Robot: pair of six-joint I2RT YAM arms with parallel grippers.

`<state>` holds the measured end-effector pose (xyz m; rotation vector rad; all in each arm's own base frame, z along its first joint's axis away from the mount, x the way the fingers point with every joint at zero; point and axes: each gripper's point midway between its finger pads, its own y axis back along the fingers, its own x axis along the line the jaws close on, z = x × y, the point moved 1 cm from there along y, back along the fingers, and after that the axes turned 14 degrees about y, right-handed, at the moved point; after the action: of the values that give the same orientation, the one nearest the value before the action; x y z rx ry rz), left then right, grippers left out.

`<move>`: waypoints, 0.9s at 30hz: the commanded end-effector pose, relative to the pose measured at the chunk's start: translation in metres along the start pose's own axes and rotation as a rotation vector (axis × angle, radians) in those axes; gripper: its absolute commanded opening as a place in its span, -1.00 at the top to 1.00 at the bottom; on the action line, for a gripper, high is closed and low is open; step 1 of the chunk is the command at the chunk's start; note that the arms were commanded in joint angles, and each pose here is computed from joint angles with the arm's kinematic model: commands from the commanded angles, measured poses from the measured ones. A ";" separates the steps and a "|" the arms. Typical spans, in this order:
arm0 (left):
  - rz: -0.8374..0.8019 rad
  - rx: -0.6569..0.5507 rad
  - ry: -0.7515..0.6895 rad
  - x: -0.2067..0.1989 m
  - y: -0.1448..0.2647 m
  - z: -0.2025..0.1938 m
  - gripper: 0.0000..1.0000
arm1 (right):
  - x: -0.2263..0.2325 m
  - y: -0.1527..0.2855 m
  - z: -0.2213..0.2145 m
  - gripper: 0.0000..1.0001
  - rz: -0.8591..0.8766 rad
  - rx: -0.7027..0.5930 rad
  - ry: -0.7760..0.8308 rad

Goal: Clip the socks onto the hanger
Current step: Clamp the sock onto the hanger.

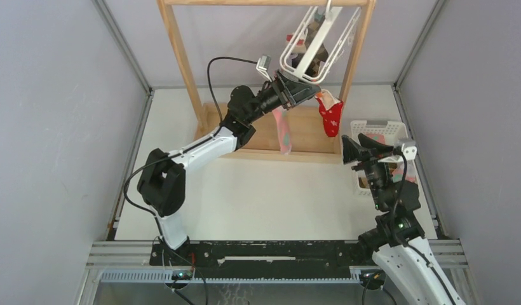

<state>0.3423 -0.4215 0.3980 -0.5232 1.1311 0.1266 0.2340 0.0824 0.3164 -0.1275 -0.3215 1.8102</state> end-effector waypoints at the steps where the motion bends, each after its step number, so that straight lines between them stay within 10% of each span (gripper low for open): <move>1: 0.038 -0.087 -0.092 -0.013 0.016 0.018 -0.83 | -0.007 -0.026 0.031 -0.27 -0.061 -0.018 -0.010; 18: 0.152 -0.188 -0.241 -0.037 0.051 0.031 -0.86 | -0.006 -0.160 0.131 -0.29 -0.045 -0.123 -0.080; 27: 0.201 -0.229 -0.333 -0.050 0.058 0.046 -0.88 | -0.007 -0.226 0.116 -0.19 0.007 -0.072 -0.138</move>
<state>0.3414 -0.3602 0.3996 -0.5099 0.9563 0.4808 0.4047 0.1002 0.4722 -0.0634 -0.4130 1.7579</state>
